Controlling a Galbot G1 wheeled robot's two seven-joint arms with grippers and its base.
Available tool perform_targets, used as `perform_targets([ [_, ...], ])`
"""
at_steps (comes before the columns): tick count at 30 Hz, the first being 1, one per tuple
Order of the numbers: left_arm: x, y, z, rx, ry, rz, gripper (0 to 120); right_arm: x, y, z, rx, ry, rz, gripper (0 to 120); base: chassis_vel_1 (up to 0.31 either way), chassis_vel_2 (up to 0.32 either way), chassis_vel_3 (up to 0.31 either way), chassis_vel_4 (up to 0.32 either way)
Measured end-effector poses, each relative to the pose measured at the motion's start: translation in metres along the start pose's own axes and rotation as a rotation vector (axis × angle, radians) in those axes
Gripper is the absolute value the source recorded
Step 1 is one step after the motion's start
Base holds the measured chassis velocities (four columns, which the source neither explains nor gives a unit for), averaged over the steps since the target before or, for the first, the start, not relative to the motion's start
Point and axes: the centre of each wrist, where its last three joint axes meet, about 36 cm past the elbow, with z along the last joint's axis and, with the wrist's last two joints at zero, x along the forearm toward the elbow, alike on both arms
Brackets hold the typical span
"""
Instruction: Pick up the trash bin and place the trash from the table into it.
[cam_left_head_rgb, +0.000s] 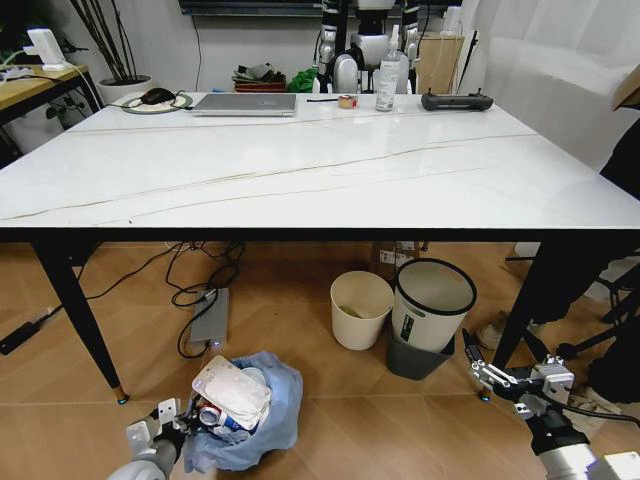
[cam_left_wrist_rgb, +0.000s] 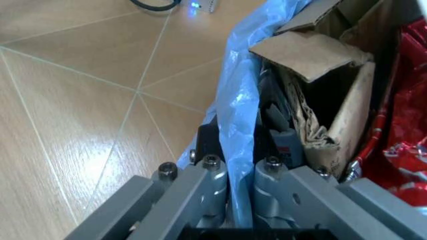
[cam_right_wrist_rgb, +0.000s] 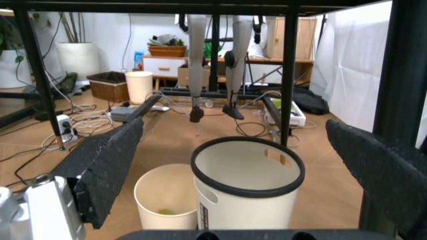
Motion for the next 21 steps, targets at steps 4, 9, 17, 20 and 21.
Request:
perform_targets([
  [4,-0.0015,-0.0001,-0.0002,0.000,0.001,0.000,0,0.0000,0.0000,0.0000,0.000,0.000,0.000,100,0.000,0.000,0.000,0.000],
  [9,-0.0038,-0.0016,-0.0017,-0.002,-0.001,0.003,0,0.0000,0.0000,0.0000,0.000,0.000,0.000,100,0.000,0.000,0.000,0.000],
  [17,-0.0071,-0.0023,-0.0009,-0.002,0.003,0.004,0,0.0000,0.0000,0.0000,0.000,0.000,0.000,100,0.000,0.000,0.000,0.000],
  [20,-0.0077,-0.0021,-0.0004,-0.002,0.005,0.003,0,0.0000,0.0000,0.0000,0.000,0.000,0.000,100,0.000,0.000,0.000,0.000],
  [21,-0.0080,-0.0021,-0.0002,-0.002,0.006,0.002,0,0.0000,0.0000,0.0000,0.000,0.000,0.000,100,0.000,0.000,0.000,0.000],
])
